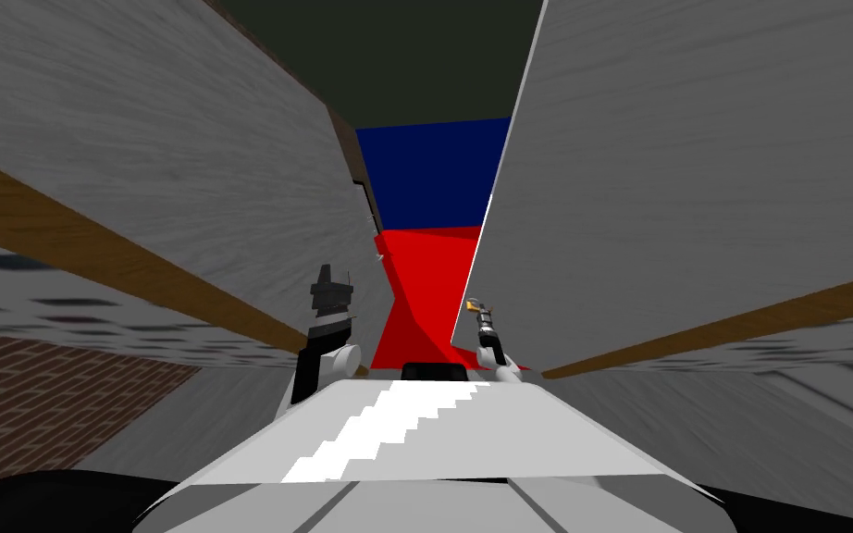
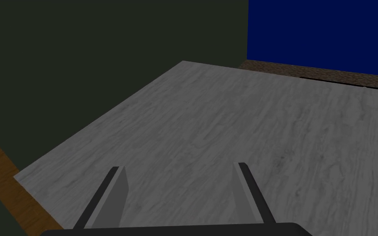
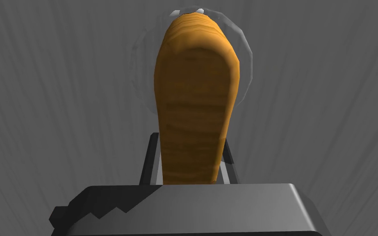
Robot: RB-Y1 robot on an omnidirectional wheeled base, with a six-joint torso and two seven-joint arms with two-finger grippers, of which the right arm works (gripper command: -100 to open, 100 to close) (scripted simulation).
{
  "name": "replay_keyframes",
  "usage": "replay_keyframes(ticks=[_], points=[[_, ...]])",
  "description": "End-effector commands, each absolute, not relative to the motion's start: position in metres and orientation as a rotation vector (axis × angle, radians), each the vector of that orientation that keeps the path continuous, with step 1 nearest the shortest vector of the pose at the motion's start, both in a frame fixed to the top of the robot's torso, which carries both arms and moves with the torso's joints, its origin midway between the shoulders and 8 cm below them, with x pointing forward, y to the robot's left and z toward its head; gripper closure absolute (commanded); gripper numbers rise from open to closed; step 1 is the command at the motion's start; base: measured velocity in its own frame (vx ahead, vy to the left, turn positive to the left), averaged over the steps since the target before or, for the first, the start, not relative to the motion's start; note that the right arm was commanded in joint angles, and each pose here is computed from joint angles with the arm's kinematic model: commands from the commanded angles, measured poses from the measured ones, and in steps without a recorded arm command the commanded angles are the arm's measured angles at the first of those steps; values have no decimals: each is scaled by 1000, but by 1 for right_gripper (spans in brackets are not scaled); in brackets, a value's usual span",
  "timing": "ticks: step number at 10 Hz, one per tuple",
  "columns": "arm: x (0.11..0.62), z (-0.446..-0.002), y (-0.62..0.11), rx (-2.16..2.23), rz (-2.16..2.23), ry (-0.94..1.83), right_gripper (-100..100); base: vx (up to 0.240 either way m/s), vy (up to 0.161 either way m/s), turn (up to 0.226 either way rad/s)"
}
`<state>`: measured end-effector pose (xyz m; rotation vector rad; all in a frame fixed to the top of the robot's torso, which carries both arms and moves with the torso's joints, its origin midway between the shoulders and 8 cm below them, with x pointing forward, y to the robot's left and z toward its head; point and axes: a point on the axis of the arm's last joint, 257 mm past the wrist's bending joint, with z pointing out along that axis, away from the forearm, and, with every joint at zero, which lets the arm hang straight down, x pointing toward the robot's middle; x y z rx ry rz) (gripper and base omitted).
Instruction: Push the door open
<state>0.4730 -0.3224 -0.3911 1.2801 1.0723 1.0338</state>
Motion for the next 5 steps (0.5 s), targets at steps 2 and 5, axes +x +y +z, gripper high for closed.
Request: replay_keyframes(ticks=[2, 5], points=[[471, -386, -348, 1287, 996, 1028, 100, 153, 42, -53], [467, -386, -363, 1306, 970, 998, 100, 170, 45, -54]])
